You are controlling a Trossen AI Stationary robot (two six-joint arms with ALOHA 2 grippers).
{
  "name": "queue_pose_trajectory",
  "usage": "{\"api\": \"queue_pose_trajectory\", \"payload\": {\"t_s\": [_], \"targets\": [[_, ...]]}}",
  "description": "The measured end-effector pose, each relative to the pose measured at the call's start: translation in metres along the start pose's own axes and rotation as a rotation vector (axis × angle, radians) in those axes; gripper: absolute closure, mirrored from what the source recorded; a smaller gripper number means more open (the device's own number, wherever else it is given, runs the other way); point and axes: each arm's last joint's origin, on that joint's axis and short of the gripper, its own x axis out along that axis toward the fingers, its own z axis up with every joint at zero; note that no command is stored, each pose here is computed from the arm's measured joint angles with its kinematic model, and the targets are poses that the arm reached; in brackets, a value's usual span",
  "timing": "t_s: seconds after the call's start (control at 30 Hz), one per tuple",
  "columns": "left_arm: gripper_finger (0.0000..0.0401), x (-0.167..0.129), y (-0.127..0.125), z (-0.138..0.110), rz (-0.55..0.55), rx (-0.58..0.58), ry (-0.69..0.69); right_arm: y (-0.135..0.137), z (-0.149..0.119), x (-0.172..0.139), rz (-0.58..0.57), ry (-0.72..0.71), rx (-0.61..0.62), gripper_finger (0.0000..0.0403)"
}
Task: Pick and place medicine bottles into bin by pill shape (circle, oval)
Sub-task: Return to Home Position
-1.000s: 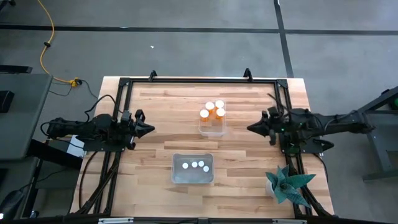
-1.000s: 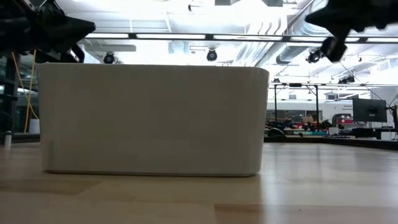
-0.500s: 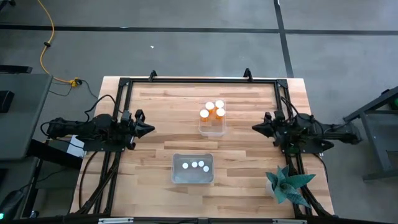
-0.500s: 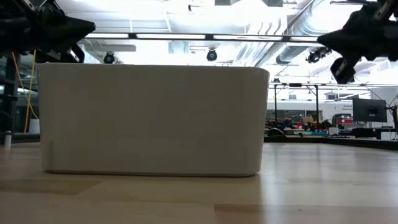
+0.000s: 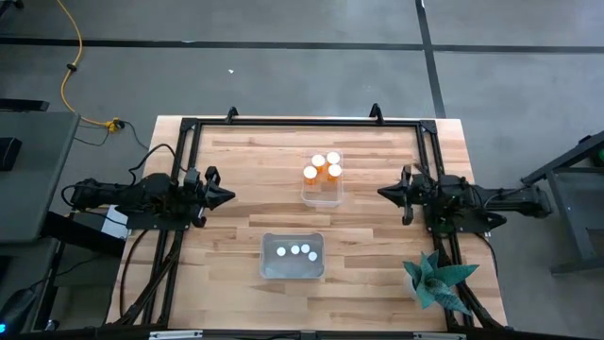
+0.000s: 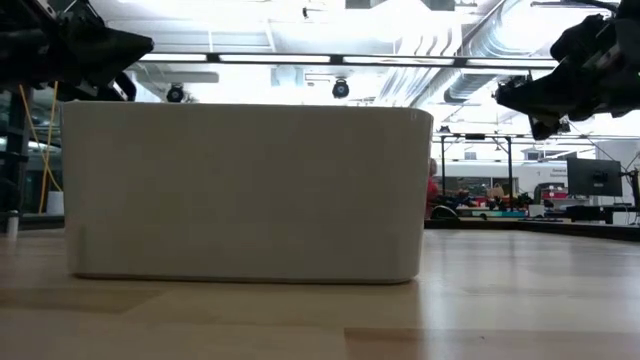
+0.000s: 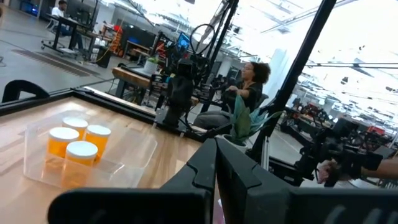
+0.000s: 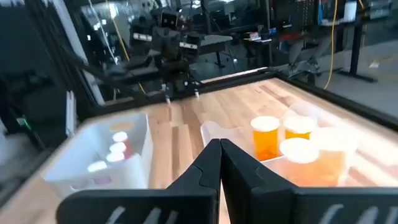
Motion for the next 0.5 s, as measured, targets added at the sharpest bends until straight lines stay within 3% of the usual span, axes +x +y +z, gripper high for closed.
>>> {"api": "queue_pose_trajectory", "payload": {"t_s": [0.13, 0.5], "targets": [[0.0400, 0.0000, 0.0000, 0.0000, 0.000, 0.000, 0.000, 0.0000, -0.0007, 0.0005, 0.003, 0.009, -0.059, 0.0403], [0.0400, 0.0000, 0.0000, 0.0000, 0.000, 0.000, 0.000, 0.0001, -0.0008, 0.0005, 0.004, 0.010, -0.060, 0.0403]]}}
